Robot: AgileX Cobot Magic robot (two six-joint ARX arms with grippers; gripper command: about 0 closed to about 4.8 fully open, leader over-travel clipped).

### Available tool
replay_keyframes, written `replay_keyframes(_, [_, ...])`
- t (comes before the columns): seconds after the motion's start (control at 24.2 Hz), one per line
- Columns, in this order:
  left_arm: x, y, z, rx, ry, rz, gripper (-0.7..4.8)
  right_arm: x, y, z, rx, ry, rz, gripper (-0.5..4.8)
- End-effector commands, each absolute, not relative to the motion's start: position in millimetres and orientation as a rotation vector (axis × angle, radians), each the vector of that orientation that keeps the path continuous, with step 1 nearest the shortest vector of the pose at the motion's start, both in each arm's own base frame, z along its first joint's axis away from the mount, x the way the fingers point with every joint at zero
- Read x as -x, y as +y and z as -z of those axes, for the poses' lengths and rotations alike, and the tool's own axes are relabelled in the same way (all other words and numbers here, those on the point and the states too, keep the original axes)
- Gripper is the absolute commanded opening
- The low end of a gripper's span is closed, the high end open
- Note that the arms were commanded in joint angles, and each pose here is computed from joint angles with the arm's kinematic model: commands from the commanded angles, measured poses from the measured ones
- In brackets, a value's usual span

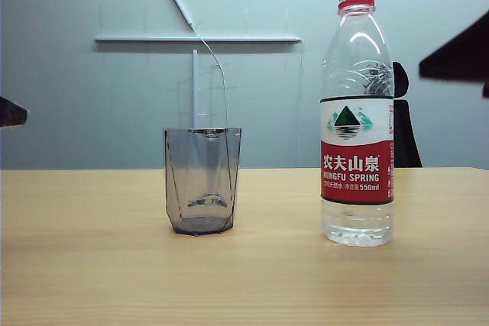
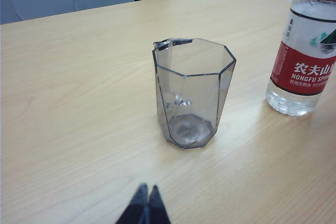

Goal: Pick up the mineral water bottle on the table and pour water into the mug until it's half full.

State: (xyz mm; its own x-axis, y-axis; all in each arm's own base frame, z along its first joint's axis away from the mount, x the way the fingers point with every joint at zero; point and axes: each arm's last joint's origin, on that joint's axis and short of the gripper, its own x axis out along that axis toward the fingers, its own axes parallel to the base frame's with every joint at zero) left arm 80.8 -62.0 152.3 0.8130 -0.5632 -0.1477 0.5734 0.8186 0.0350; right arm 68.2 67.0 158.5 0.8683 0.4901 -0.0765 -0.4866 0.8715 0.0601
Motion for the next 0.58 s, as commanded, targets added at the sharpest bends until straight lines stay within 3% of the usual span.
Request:
replay_keyframes(0.04, [-80.9, -62.1, -154.2, -0.071, 0.121, 0.608, -0.02, -64.9, 70.6, -155.4, -0.013, 0.09, -0.481, 4.79])
replay_keyframes(0.58, [-80.9, -62.1, -154.2, -0.071, 0.121, 0.608, -0.02, -92.7, 91.7, -154.6, -0.005, 0.113, -0.476, 4.79])
